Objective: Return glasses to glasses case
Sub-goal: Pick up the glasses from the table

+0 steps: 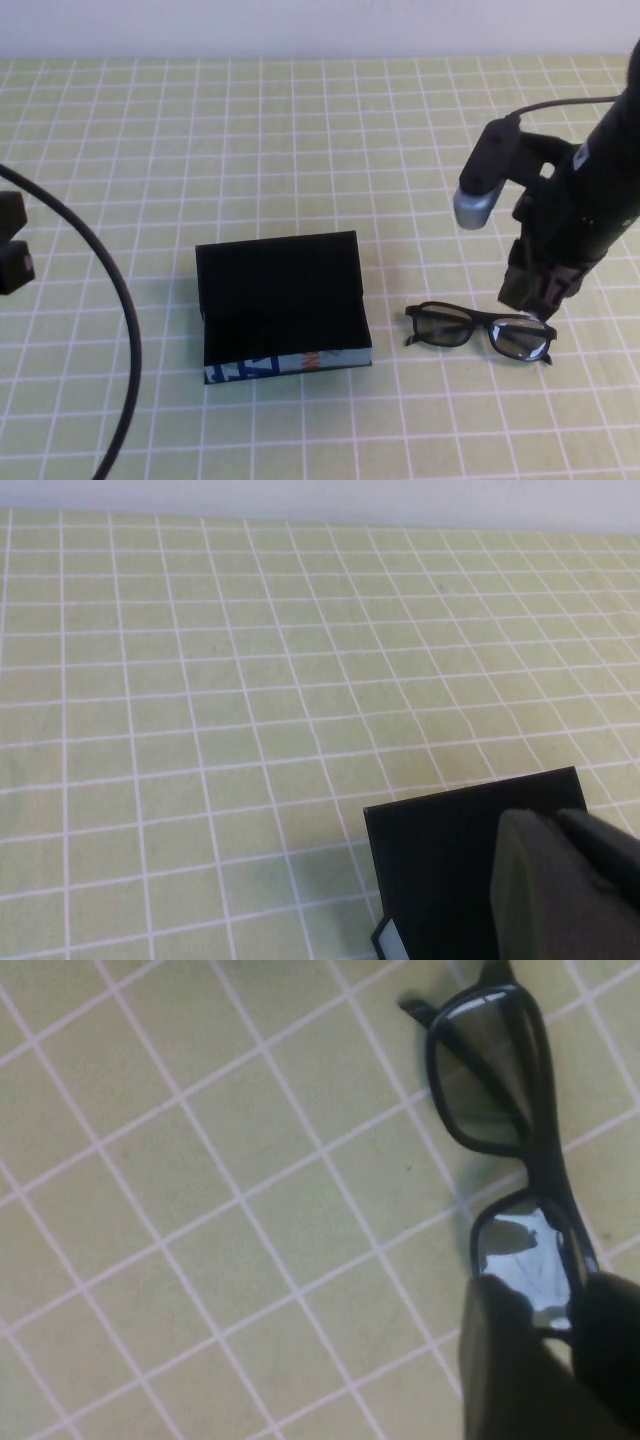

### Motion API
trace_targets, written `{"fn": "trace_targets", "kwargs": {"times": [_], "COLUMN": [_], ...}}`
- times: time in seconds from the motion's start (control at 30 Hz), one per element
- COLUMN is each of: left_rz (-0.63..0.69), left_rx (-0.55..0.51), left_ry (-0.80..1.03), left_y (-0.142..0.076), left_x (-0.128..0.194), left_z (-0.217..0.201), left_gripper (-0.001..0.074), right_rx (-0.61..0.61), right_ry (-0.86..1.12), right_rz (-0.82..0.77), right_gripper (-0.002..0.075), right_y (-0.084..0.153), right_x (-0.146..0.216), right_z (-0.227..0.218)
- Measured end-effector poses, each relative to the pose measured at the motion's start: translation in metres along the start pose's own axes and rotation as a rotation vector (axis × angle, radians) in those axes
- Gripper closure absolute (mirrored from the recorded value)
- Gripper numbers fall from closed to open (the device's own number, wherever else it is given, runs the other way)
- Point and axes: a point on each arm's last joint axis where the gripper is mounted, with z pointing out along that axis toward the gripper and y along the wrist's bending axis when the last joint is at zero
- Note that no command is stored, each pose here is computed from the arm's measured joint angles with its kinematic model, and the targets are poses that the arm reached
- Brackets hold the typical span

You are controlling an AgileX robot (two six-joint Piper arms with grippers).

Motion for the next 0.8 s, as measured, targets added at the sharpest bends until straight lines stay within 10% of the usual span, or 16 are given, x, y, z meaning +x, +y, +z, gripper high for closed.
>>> {"fn": "trace_targets", "kwargs": {"times": [0.2,0.8], "left_rz": [-0.001,0.001], "left_rx": [0.001,0.001], "left_ry": [0.000,0.001], "left_y": [0.000,0.000], "left_x": [0.000,0.000], "left_z": [0.000,0.000], "left_gripper": [0.0737,0.0737], "right_rx": [-0.001,-0.024], "right_ry": [0.042,0.147], "right_rz": [-0.003,-0.054], "right_gripper": [0.0354,0.0410], "right_y": [-0.016,-0.039], "right_x": [-0.010,-0.011], "right_z": [0.042,0.116]}}
